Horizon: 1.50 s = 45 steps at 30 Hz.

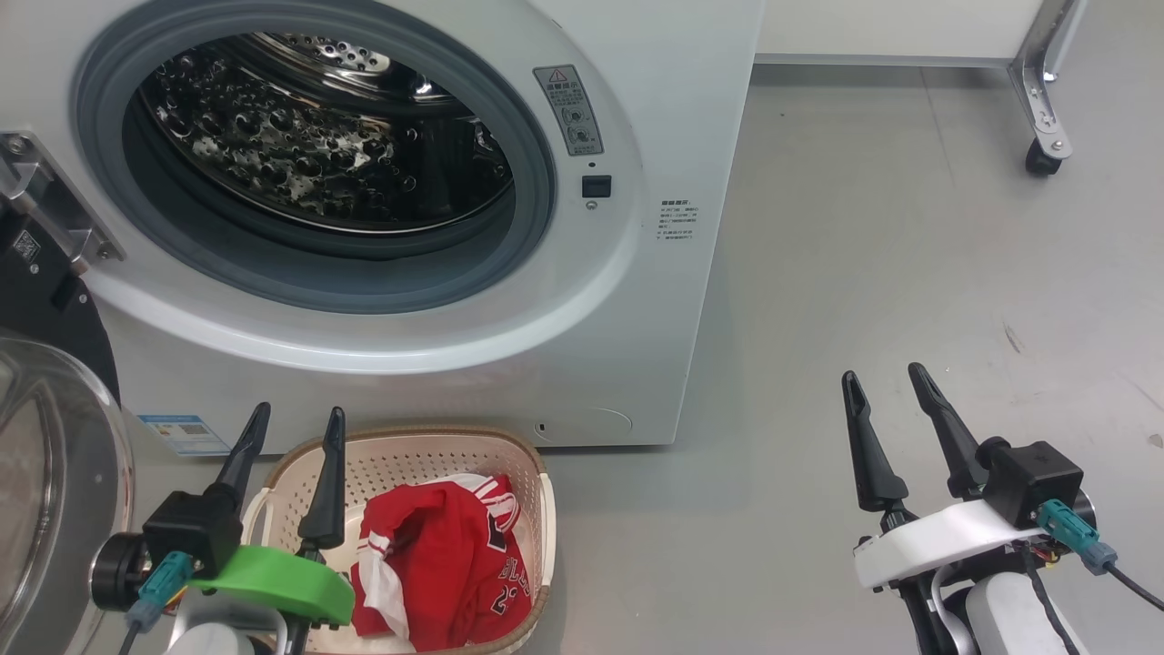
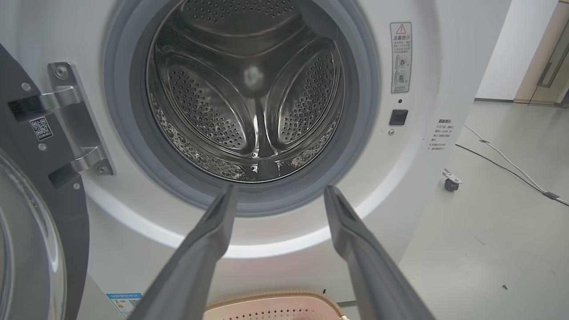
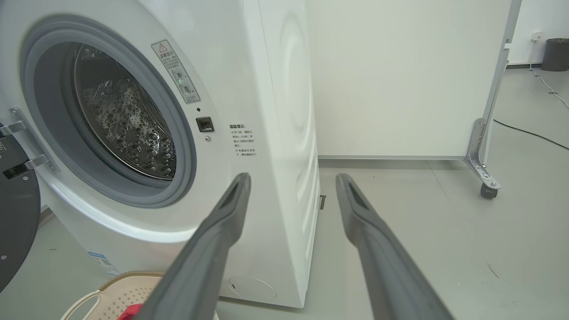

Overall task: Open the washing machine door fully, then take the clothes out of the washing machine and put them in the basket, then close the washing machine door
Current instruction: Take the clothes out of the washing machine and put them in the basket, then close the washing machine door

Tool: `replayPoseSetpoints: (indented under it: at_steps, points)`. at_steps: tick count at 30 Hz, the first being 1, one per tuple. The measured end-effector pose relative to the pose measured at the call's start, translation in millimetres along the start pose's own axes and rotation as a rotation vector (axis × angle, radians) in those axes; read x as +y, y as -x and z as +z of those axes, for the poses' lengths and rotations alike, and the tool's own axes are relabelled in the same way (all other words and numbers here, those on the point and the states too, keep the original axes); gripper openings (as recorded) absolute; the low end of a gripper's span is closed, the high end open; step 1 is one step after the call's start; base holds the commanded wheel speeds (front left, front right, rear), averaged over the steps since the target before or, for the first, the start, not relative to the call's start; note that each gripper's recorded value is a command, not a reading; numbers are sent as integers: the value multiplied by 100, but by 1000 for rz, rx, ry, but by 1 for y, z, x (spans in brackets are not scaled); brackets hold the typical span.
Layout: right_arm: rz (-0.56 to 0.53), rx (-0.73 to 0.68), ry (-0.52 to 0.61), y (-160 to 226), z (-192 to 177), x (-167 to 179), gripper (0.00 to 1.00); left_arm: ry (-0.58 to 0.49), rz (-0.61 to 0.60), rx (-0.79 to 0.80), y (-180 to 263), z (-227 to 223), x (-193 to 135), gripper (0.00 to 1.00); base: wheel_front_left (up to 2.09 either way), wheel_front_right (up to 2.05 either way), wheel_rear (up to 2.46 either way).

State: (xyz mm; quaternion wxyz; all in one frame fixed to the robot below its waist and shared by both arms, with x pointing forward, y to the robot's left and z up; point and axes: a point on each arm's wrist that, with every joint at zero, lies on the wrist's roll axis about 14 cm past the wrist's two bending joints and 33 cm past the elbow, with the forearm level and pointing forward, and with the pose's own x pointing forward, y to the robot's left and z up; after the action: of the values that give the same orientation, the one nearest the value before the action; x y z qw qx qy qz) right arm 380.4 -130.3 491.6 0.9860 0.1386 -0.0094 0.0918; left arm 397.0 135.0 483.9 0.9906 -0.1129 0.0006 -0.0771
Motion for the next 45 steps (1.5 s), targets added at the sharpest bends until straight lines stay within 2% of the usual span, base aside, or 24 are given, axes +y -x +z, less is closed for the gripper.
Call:
replayPoseSetpoints:
  at_steps: [23,42,45]
  points:
    - [13,-1,2,1,0,4,100,14,-5,5,4,-2,-3,100,-24,24,0]
    - [18,6,2,2,-2,7,100,15,-15,9,5,-3,-6,100,-105,105,0]
    - [18,7,2,2,-2,7,100,6,-12,-32,2,9,-6,100,-140,140,0]
